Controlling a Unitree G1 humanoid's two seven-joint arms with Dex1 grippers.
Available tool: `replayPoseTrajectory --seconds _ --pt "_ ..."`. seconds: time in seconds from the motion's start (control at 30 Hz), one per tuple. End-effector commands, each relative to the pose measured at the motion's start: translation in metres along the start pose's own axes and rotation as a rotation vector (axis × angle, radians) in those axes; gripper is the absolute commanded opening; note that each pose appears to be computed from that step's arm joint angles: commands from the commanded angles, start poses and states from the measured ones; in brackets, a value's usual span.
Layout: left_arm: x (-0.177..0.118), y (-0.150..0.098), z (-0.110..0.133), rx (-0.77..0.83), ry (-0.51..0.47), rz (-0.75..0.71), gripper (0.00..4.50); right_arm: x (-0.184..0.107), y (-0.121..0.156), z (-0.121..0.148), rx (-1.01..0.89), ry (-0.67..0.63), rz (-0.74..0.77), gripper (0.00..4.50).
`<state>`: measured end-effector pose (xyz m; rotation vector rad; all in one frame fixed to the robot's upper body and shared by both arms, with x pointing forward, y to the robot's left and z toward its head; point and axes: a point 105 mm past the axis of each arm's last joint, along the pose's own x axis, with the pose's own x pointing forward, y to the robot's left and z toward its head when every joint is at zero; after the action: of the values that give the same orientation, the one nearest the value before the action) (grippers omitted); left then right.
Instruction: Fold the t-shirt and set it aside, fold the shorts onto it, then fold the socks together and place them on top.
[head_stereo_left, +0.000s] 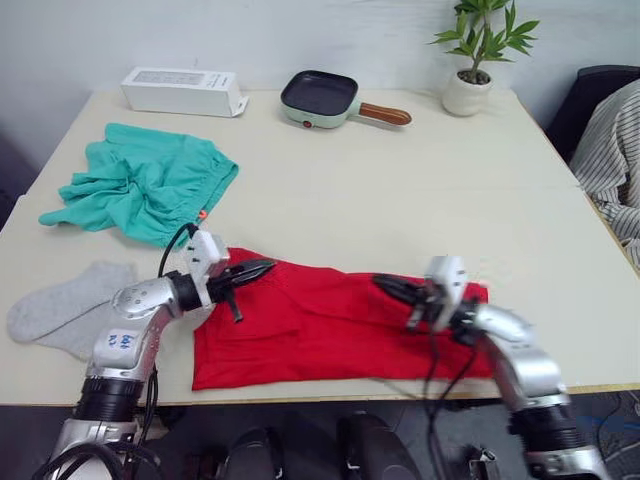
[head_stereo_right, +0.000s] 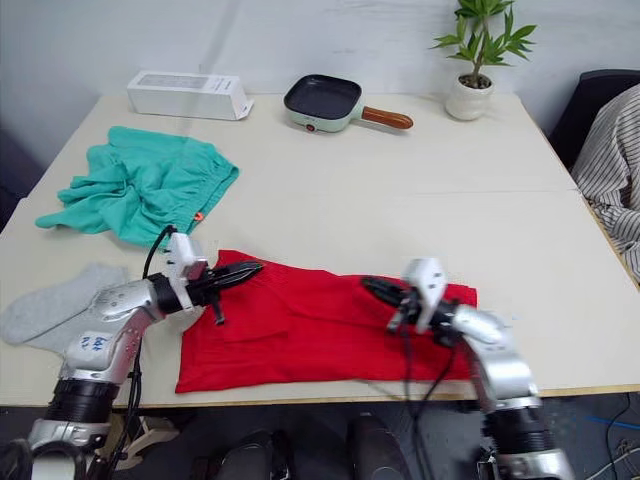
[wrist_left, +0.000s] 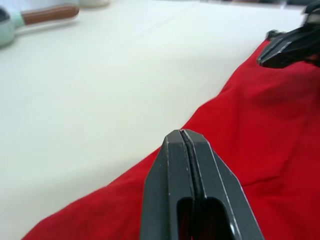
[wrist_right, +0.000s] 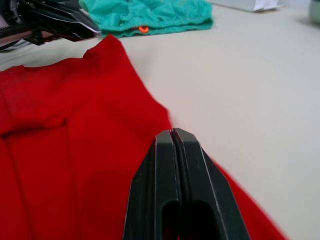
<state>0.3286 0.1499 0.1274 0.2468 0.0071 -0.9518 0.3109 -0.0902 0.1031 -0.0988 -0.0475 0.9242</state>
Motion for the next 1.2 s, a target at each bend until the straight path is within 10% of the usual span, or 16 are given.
replayPoseTrajectory --seconds 0.03,0.4,0.53,0.83,0.97,1.2 --pt "0.003 0.013 -0.019 0.006 0.098 0.13 0.0 0.018 0.001 -0.007 -0.086 0.045 -0.098 0.03" --pt "-0.016 0.047 -0.06 -0.027 0.222 0.377 0.0 -0.099 -0.089 -0.039 -0.048 0.183 -0.517 0.03" --pt "-0.016 0.046 -0.05 -0.003 0.129 0.344 0.0 -0.143 -0.108 -0.027 0.0 0.094 -0.588 0.03" --pt "-0.028 0.025 0.022 0.094 -0.139 0.102 0.0 -0.141 -0.095 0.023 0.034 0.006 -0.329 0.03" --pt "-0.034 -0.009 0.038 0.108 -0.163 -0.102 0.0 -0.15 -0.095 0.033 0.042 0.163 -0.139 0.98" --pt "-0.045 -0.052 0.039 0.042 -0.126 -0.314 1.89 -0.159 -0.123 0.017 -0.018 0.522 0.087 3.49"
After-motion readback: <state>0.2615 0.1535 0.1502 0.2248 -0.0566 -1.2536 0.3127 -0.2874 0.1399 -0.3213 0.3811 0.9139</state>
